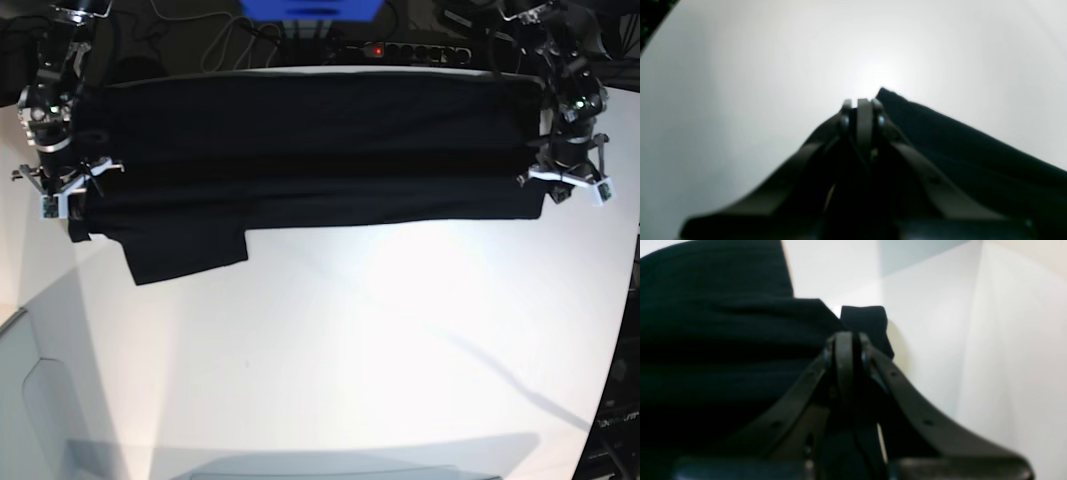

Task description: Fold the T-shirt properly

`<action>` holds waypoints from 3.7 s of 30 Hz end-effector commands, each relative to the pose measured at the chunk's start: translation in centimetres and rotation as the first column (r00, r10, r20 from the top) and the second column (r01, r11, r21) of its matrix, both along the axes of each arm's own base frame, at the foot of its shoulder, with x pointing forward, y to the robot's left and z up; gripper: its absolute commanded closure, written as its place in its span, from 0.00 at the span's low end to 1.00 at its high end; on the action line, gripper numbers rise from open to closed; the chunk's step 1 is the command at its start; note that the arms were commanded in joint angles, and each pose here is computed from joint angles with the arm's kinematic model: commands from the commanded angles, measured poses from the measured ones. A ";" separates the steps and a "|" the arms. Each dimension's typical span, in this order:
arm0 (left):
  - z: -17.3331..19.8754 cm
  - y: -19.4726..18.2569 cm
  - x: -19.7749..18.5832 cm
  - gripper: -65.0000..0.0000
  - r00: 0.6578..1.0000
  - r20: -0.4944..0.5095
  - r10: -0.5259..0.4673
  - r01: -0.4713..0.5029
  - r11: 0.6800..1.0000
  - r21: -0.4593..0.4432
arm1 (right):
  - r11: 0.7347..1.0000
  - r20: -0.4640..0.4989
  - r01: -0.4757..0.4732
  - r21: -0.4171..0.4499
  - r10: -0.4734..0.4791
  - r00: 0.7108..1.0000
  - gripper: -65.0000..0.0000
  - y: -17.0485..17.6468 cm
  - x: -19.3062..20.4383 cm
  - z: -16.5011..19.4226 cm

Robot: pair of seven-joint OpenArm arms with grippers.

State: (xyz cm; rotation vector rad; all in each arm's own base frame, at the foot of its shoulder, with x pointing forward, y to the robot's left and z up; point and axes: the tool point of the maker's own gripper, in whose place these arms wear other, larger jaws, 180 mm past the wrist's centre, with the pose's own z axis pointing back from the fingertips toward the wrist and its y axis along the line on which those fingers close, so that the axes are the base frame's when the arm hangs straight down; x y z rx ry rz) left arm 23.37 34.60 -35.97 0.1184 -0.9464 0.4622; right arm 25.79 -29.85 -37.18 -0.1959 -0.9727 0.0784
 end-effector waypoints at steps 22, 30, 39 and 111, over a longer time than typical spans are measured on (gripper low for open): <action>-0.7 0.8 -2.6 1.00 0.999 -0.031 0.023 -0.023 1.000 0.002 | 0.998 -0.062 -0.069 0.000 0.069 0.996 1.00 0.1 -1.9 -1.4; -0.9 1.0 -3.2 1.00 0.999 -0.049 0.023 -0.023 1.000 0.008 | 0.997 -0.088 -0.073 -0.002 0.073 0.993 1.00 0.1 -2.9 -1.9; -1.5 0.9 -4.2 1.00 0.997 -0.073 0.024 -0.024 1.000 0.002 | 0.997 -0.105 -0.072 -0.002 0.071 0.992 1.00 0.0 -3.5 -2.3; -4.2 0.1 -5.1 0.33 0.991 -0.123 0.052 -0.060 0.996 -0.062 | 0.988 -0.202 -0.128 0.086 0.143 0.969 1.00 5.3 9.3 -2.9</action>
